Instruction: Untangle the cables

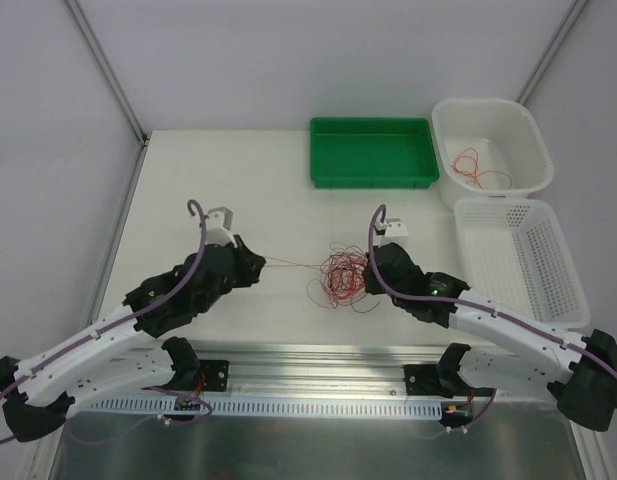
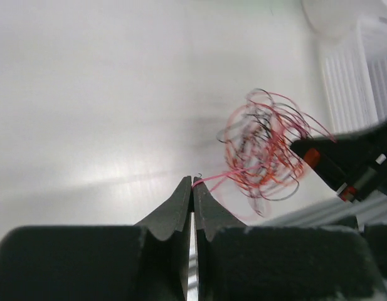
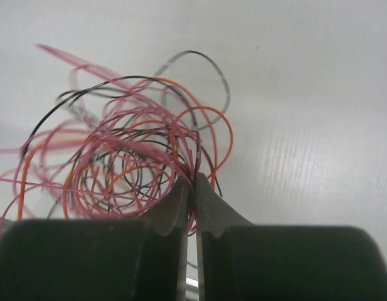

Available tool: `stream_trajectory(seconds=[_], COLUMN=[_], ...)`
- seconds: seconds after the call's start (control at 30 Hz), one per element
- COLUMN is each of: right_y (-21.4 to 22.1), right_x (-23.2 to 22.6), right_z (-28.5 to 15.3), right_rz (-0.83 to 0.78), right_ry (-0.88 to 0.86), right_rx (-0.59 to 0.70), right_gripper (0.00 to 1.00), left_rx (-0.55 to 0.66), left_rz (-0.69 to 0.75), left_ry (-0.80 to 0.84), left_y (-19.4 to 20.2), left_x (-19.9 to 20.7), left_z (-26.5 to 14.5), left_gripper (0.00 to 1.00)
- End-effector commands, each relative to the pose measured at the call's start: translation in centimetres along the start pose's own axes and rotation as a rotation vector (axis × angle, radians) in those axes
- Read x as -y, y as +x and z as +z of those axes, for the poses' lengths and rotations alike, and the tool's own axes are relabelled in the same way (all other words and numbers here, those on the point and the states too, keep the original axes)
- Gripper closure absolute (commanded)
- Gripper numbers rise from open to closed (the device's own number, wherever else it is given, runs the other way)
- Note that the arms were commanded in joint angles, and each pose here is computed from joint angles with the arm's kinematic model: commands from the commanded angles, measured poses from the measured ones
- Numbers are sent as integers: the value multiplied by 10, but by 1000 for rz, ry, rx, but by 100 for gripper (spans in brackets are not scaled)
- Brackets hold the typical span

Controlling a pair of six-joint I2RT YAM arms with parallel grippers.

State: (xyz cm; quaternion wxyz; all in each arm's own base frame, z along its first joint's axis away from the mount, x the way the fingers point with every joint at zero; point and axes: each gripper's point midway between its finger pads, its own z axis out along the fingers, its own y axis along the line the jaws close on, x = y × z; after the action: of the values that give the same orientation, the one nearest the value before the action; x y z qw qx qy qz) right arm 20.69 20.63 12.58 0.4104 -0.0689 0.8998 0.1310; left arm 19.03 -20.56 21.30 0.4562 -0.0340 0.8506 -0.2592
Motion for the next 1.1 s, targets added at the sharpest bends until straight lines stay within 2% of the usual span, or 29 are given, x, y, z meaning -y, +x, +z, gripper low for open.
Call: stream_trajectory(seconds=[0.0, 0.07, 0.17, 0.27, 0.5, 0.63, 0.67, 0.73, 0.77, 0.83, 0.87, 0.9, 1.0, 1.07], right_y=[12, 7, -4, -15, -40, -55, -58, -59, -55, -52, -41, -40, -21, -2], right_x=[68, 77, 79, 71, 39, 71, 82, 83, 73, 48, 44, 33, 5, -5], right_z=[-12, -18, -34, -51, -91, -113, -117, -122, -121, -109, -102, -90, -63, -42], right_rz=[-44, -23, 13, 40, 31, 12, 5, -6, -13, -10, -23, -13, -14, -26], right_ry=[222, 239, 214, 142, -96, 49, 103, 94, 39, -77, -91, -115, -201, -184], right_rx=[-16, -7, 22, 48, 106, 156, 174, 175, 155, 140, 95, 72, -22, -107], right_gripper=[93, 93, 89, 85, 87, 87, 87, 85, 80, 51, 51, 38, 22, 17], left_rx=[83, 108, 83, 18, -105, -64, -63, -73, -69, -86, -89, -89, -78, -64], left_rz=[38, 22, 21, 17, 2, -87, -95, -114, -114, -116, -114, -115, -108, -102], left_ry=[-190, -235, -259, -287, -429, -561, -576, -557, -537, -477, -462, -450, -417, -405], left_y=[-31, -42, -39, -19, 30, 27, 27, 25, 20, 17, 16, 16, 13, 11], left_x=[-63, -76, -84, -92, -133, -173, -178, -175, -170, -157, -154, -152, -147, -146], left_z=[-21, -28, -28, -18, 0, -5, -6, -5, -5, -3, -3, -3, -7, -9], left_gripper=[100, 100, 100, 100, 100, 100, 100, 100, 100, 100, 100, 100, 100, 100])
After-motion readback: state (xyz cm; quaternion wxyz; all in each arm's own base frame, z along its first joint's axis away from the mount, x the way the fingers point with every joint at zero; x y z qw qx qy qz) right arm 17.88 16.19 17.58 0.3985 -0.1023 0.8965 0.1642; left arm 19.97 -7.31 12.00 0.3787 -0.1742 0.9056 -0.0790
